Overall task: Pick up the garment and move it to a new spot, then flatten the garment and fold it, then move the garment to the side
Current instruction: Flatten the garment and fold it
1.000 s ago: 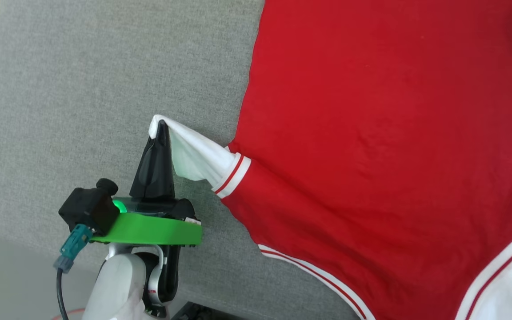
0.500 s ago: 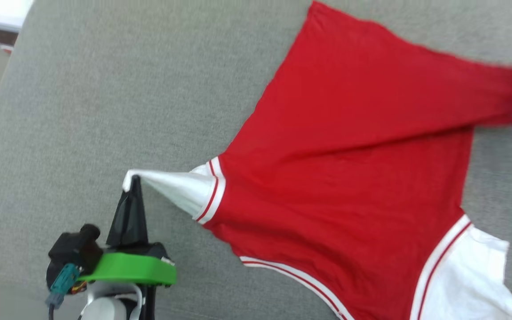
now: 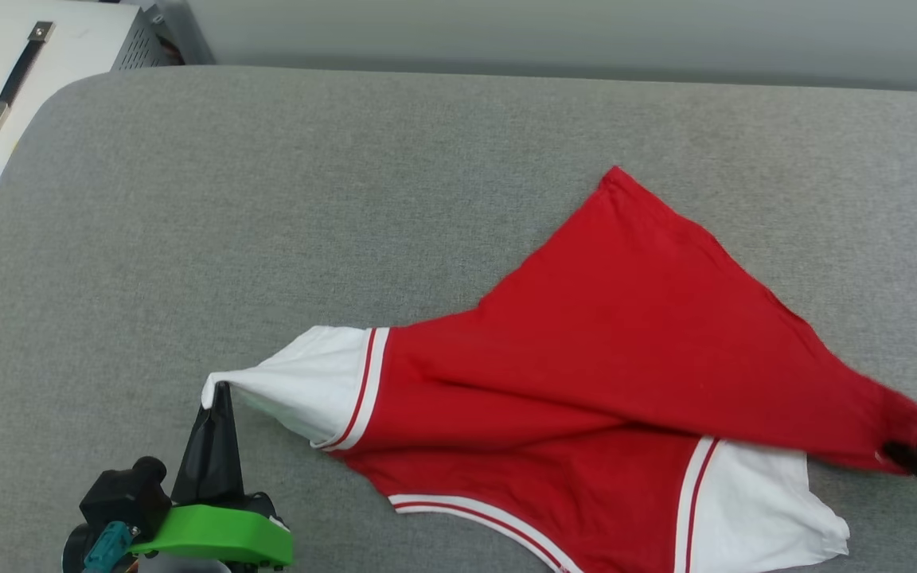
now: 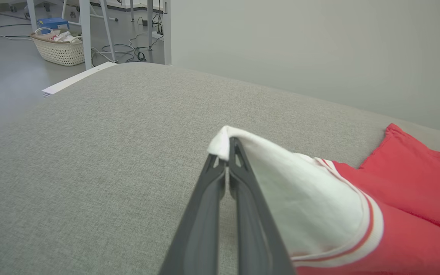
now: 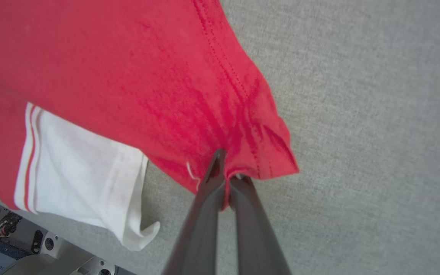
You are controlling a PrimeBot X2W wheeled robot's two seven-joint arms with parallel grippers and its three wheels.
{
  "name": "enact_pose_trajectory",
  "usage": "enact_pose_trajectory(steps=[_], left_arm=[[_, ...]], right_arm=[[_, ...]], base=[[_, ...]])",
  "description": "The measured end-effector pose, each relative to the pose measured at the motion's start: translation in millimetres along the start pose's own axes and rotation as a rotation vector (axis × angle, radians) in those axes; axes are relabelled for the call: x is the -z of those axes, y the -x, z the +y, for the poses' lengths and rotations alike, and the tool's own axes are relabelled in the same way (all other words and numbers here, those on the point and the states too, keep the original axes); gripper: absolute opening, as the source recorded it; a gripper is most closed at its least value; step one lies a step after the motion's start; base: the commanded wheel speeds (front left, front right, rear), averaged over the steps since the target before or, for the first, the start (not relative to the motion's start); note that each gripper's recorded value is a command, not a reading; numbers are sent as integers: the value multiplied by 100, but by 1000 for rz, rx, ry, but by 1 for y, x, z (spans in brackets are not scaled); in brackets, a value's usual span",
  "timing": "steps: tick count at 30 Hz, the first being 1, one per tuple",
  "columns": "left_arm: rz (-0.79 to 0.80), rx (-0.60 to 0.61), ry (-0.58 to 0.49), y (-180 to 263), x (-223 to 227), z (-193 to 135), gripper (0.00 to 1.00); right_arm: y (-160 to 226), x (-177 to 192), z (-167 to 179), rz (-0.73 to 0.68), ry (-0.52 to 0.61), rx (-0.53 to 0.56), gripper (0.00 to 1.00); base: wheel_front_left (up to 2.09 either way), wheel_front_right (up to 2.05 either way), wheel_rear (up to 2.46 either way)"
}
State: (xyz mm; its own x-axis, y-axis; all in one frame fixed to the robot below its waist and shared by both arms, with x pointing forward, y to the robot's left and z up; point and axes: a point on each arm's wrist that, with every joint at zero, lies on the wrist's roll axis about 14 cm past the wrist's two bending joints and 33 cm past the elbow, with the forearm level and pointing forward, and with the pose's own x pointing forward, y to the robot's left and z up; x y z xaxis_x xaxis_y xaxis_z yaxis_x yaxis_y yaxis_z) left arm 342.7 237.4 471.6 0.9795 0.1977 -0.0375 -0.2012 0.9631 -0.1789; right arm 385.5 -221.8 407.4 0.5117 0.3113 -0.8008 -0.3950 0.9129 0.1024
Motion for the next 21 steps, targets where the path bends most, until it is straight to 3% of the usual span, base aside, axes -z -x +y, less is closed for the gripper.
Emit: enact_pose_trajectory(steps=[7,13,14,15,21], left_arm=[[-12,41,7,1,-3,-10,0],[-9,47,8,1,-2,-11,0],[-8,46,8,1,-2,-11,0],[-8,47,7,0,-2,-11,0],[-13,53,7,1,-3,-11,0]], right_arm=[[17,91,17,110,-162,4,0],[17,107,25,110,-223,9,0],[17,104,25,95,-223,14,93],[17,101,25,82,-218,18,100],[27,39,14,-142,-179,56,100]], base=[[0,0,0],[0,0,0],[0,0,0],[0,0,0],[0,0,0]])
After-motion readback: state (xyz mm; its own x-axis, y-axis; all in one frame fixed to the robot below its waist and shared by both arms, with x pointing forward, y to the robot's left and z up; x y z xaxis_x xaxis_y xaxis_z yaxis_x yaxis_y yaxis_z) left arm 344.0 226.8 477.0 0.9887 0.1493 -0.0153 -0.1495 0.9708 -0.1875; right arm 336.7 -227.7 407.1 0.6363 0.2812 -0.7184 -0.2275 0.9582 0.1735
